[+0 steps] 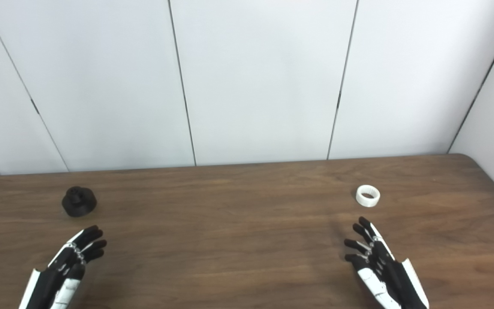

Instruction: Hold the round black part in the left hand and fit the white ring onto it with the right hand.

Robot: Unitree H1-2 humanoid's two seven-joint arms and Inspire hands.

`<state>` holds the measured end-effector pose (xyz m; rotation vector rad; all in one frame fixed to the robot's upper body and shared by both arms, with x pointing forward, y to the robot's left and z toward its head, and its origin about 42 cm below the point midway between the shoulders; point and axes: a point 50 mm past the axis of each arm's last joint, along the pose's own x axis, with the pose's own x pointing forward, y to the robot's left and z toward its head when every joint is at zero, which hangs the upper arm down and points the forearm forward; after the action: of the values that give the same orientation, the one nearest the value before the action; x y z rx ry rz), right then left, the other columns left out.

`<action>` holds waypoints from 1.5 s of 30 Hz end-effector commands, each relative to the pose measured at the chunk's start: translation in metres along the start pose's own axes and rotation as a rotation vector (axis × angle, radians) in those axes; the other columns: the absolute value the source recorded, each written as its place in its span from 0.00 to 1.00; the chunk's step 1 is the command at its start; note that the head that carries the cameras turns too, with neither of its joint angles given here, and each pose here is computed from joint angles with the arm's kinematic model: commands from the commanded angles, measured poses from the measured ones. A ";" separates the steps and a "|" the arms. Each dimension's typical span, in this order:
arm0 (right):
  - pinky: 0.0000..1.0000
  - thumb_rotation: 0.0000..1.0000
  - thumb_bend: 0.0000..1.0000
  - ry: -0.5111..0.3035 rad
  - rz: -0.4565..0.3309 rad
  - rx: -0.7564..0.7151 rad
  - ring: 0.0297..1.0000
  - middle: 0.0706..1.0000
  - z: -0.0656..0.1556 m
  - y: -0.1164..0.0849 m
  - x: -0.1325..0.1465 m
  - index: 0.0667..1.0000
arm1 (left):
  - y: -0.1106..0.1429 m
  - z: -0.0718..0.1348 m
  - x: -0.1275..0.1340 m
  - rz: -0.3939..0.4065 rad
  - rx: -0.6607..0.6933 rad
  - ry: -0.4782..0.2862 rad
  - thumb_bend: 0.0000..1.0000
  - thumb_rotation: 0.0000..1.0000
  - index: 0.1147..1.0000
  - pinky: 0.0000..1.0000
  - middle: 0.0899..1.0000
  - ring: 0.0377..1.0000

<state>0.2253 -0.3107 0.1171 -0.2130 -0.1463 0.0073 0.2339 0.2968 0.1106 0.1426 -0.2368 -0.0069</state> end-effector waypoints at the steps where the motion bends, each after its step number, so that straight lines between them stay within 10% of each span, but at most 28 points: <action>1: 0.72 0.75 0.47 0.005 -0.003 0.011 0.82 0.93 -0.009 0.004 -0.006 0.95 | -0.012 -0.022 -0.018 0.005 -0.034 0.071 0.75 0.75 0.85 0.81 0.85 0.82; 18: 0.74 0.74 0.47 0.006 -0.004 0.015 0.83 0.93 -0.009 0.003 -0.007 0.96 | -0.014 -0.022 -0.018 0.013 -0.027 0.058 0.72 0.73 0.84 0.81 0.86 0.82; 24: 0.74 0.74 0.46 0.010 -0.005 0.012 0.83 0.93 -0.008 0.003 -0.007 0.96 | -0.012 -0.013 -0.016 0.095 0.099 -0.042 0.70 0.45 0.70 0.70 0.84 0.79; 28: 0.74 0.74 0.46 0.010 -0.004 0.015 0.83 0.93 -0.009 0.002 -0.007 0.96 | -0.007 0.000 -0.012 0.155 0.295 -0.117 0.75 0.28 0.62 0.81 0.82 0.86; 45: 0.76 0.74 0.42 0.009 0.004 0.024 0.85 0.95 -0.014 -0.009 -0.002 0.97 | 0.060 0.042 0.006 0.482 0.583 -0.362 0.86 0.41 0.60 0.98 0.91 0.95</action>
<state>0.2304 -0.3184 0.1163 -0.2005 -0.1561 0.0167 0.2238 0.3450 0.1479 0.6494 -0.5560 0.5217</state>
